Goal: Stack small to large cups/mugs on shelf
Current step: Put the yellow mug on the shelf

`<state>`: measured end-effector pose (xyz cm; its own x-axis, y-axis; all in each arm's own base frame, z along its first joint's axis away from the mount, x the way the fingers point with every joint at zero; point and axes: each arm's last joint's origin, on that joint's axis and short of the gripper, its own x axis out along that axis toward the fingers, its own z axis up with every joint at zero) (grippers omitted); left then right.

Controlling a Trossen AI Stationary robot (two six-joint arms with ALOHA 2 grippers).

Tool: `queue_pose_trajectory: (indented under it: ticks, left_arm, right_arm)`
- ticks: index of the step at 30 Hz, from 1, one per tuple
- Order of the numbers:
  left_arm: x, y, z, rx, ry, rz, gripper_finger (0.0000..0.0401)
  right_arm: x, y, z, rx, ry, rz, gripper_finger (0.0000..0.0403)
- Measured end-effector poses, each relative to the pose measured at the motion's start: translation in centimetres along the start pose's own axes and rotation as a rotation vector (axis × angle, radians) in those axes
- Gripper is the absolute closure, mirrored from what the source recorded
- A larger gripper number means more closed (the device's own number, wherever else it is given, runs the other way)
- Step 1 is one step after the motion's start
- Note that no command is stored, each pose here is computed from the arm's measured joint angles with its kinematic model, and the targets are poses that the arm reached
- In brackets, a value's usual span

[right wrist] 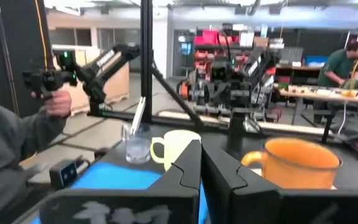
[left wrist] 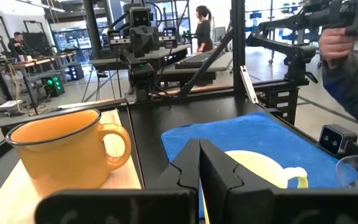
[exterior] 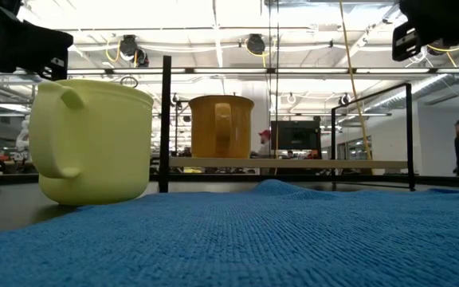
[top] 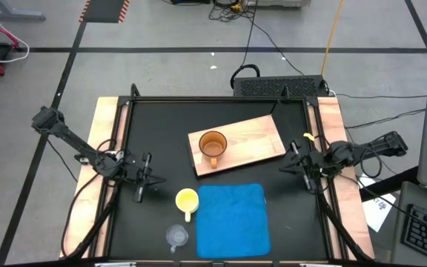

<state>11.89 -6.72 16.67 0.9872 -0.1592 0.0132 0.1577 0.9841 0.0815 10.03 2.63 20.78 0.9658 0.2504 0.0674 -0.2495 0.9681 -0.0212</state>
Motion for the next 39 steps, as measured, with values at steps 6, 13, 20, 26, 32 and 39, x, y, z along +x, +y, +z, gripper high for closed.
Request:
queue_pose_trajectory:
  ticks: [6,13,20,26,32,39]
  left_arm:
    - [0.1,0.3,-0.1,-0.042,0.008,0.031,0.0398]
    - [0.9,0.3,1.8,-0.056,0.011,0.004,0.0399]
    - [2.4,-0.1,6.0,-0.050,0.120,-0.045,0.0398]
    - [4.0,-0.5,9.2,-0.090,0.188,-0.066,0.0397]
    - [5.6,-1.1,9.8,-0.135,0.360,-0.018,0.0361]
    - [8.1,-1.2,9.5,-0.192,0.522,0.053,0.0284]
  right_arm:
    - [0.0,0.0,-0.4,0.007,0.037,0.000,0.0403]
    - [0.0,0.0,-0.4,0.006,0.039,0.000,0.0403]
    - [0.0,0.0,-0.4,0.013,0.039,0.000,0.0403]
    - [0.0,0.0,-0.4,0.013,0.040,0.000,0.0403]
    - [0.0,0.0,-0.4,0.017,0.040,0.000,0.0403]
    - [0.0,0.0,-0.4,0.017,0.040,0.000,0.0403]
